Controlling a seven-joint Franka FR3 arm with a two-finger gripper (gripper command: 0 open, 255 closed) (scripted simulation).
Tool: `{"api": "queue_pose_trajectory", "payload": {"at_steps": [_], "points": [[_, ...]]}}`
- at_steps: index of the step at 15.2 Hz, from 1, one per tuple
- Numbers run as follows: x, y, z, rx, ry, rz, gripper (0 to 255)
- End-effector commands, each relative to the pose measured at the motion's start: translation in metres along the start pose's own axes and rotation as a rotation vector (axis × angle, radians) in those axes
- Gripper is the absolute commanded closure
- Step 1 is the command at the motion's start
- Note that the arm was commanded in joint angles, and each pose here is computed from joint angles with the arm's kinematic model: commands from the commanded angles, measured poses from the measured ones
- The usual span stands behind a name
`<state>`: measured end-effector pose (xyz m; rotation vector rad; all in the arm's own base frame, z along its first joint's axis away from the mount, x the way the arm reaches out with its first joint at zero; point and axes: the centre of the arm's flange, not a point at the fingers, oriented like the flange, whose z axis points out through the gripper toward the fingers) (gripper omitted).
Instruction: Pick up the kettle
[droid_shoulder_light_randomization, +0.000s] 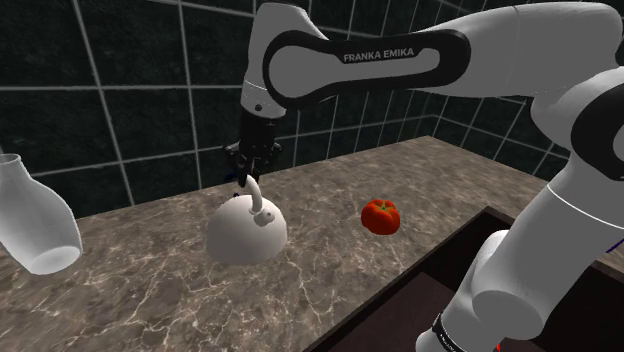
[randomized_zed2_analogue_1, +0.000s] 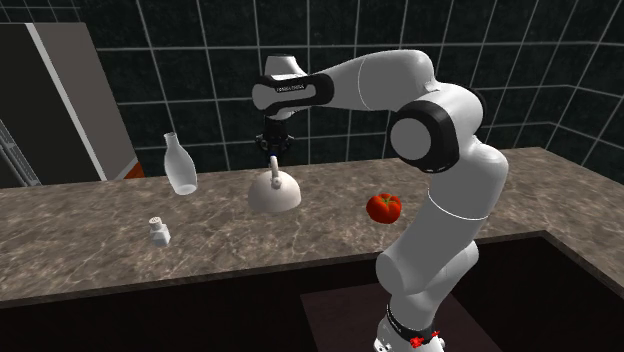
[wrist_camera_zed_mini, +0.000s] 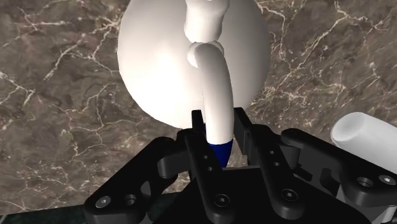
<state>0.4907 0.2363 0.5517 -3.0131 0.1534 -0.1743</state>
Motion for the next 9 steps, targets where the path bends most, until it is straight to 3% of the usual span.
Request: {"api": "queue_pose_trajectory", "payload": {"at_steps": [1, 9], "points": [[0.000, 0.000, -0.012, 0.001, 0.002, 0.000, 255], [0.004, -0.004, -0.044, 0.001, 0.002, 0.000, 255]]}}
